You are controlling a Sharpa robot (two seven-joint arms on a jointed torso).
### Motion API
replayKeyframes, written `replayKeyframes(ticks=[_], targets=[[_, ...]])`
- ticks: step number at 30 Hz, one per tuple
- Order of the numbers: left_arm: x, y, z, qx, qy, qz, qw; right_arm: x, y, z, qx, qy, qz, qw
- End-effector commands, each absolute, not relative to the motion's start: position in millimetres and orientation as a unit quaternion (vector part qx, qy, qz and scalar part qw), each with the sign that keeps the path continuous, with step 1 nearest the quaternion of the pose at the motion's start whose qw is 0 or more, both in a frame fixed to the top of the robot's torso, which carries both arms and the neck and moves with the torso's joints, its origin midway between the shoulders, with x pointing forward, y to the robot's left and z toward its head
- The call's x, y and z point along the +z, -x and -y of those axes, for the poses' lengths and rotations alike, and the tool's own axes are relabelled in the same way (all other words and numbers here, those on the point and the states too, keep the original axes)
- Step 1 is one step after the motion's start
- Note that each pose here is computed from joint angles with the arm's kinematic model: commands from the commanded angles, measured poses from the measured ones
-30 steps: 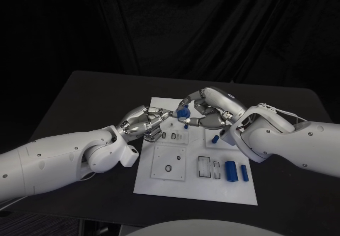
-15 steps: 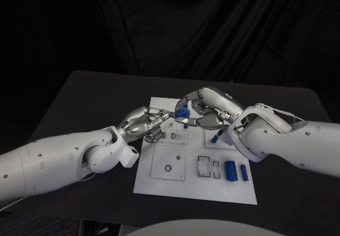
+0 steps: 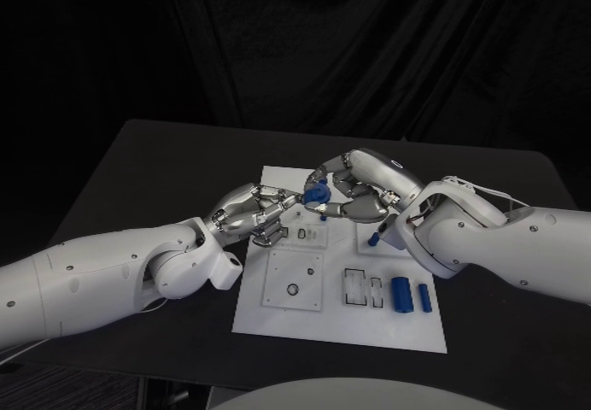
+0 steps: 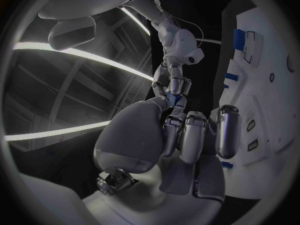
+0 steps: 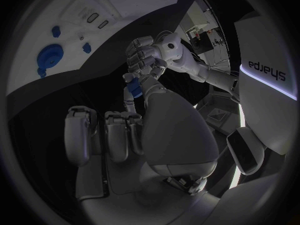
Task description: Assemble the parts on the task board
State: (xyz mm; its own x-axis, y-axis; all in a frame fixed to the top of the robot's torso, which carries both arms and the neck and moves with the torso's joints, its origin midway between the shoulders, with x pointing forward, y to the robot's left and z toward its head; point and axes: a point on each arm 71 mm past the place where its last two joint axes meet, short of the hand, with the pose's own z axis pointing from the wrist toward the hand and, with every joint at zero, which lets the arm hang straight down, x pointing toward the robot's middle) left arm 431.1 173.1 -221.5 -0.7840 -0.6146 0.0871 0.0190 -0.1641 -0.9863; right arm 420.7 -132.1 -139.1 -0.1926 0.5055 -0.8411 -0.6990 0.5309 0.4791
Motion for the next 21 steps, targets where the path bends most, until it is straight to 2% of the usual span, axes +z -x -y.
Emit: replayKeyframes(ticks=[1,21], targets=[[-218.7,-428.3,-169.7,-0.739,0.237,-0.597,0.205,-142.2,-421.8,132.7,0.469,0.075,-0.619,0.626],[-218.1,-428.8,-175.4,-0.744,0.236,-0.591,0.203,-142.7,-422.3,136.4,0.464,0.071,-0.622,0.626]])
